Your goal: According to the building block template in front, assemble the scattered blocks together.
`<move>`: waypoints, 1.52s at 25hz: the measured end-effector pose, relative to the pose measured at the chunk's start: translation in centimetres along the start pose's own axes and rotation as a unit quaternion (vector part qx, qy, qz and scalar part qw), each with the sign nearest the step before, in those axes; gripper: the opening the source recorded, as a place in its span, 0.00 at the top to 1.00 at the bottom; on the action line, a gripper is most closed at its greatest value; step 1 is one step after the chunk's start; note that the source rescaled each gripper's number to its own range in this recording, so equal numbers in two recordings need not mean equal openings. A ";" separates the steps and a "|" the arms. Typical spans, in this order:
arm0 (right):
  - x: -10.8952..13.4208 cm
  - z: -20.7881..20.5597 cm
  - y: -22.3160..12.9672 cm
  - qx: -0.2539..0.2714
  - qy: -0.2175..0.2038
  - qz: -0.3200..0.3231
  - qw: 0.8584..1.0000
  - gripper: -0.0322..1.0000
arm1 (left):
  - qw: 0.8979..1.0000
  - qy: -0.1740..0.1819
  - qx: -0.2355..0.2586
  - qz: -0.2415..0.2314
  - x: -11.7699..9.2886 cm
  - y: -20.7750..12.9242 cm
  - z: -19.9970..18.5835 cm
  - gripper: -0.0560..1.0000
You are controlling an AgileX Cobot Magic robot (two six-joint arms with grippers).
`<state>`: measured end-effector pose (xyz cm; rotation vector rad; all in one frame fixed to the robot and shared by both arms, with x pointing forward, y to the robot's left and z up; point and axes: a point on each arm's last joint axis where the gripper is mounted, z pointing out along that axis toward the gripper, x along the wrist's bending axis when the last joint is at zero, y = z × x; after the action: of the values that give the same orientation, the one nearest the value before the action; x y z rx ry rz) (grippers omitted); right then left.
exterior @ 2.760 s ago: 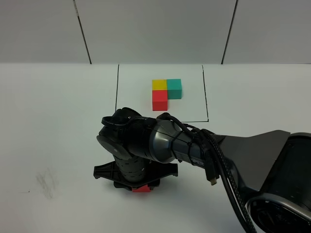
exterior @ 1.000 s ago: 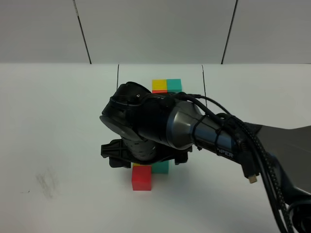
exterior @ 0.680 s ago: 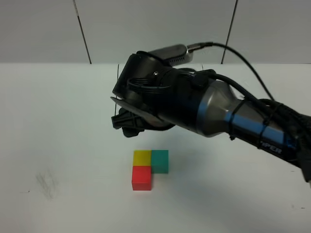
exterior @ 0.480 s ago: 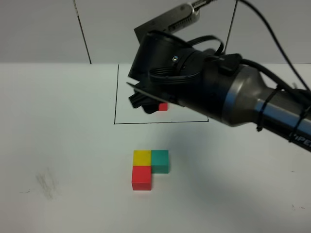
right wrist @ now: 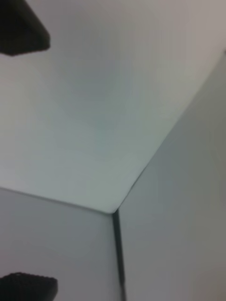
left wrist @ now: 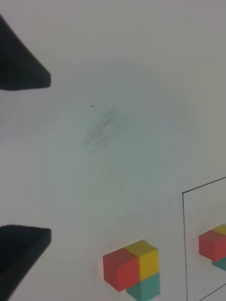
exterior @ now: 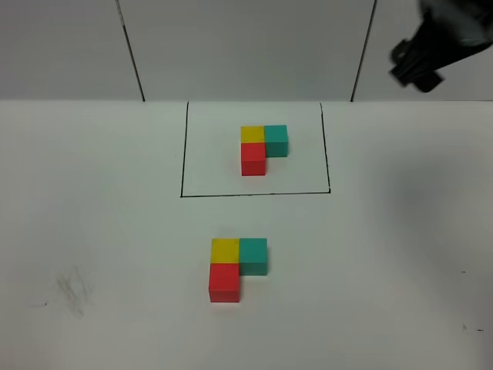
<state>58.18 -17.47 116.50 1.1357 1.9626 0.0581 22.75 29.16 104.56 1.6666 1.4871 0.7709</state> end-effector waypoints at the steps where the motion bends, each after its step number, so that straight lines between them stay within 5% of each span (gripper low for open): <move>1: -2.0 0.4 -1.0 0.013 0.003 0.008 1.000 0.01 | 1.000 0.000 0.000 0.000 0.0 0.0 0.0 0.61; 8: -12.4 0.7 -10.1 0.054 0.090 0.134 0.985 0.02 | 1.000 0.000 0.000 0.000 0.0 0.0 0.0 0.61; 13: -14.5 -3.0 -17.1 0.061 0.086 0.229 0.968 0.07 | 1.000 0.000 0.000 0.000 0.0 0.0 0.0 0.61; 20: -10.9 -13.1 -23.1 -0.003 0.010 0.261 0.965 0.18 | 1.000 0.000 0.000 0.000 0.0 0.0 0.0 0.61; 26: -4.1 -20.9 -29.2 -0.135 -0.018 0.324 0.936 0.19 | 1.000 0.000 0.000 0.000 0.0 0.0 0.0 0.61; 31: 0.8 -21.6 -32.4 -0.217 -0.012 0.359 0.908 0.19 | 1.000 0.000 0.000 0.000 0.0 0.0 0.0 0.61; 38: 4.4 -17.4 -34.6 -0.205 0.015 0.438 0.875 0.19 | 1.000 0.000 0.000 0.000 0.0 0.0 0.0 0.61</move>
<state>21.32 -28.52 110.36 1.6205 1.2141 0.9261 22.75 29.16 104.56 1.6666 1.4871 0.7709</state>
